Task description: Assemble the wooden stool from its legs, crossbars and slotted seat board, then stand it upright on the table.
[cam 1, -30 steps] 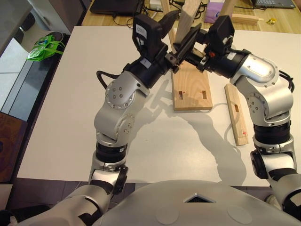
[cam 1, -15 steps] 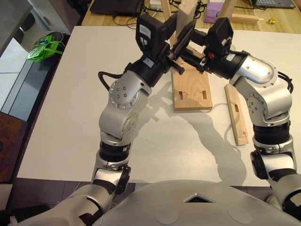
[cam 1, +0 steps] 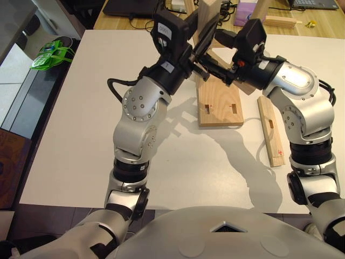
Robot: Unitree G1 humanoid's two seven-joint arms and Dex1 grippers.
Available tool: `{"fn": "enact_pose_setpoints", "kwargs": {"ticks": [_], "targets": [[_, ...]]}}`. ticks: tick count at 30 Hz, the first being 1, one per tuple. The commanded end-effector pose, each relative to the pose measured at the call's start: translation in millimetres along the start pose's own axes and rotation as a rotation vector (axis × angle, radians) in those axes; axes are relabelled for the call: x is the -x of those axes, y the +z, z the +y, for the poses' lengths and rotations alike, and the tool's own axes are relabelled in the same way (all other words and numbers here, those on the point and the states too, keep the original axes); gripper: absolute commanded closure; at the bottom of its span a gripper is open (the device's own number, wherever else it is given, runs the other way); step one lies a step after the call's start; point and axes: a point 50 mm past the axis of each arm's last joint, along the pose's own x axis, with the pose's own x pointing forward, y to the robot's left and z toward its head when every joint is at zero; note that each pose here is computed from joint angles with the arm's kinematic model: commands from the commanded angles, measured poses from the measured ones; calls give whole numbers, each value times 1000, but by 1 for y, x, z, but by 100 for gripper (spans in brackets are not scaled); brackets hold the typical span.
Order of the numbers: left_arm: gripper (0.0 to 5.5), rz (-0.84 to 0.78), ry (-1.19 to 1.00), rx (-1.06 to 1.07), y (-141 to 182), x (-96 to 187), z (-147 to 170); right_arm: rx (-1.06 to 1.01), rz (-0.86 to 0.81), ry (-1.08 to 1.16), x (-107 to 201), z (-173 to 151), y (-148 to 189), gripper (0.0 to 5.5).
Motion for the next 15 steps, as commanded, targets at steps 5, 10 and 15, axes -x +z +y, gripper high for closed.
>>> {"fn": "enact_pose_setpoints", "kwargs": {"ticks": [5,10,15], "targets": [[446,33,32,-132,-3,3,10,34,-25,-96,13,-23,14,108],[447,59,108,-163,-6,11,22,51,-42,25,67,-29,38,24],[447,101,225,-159,-10,29,35,83,133,90,116,-32,19,21]]}}
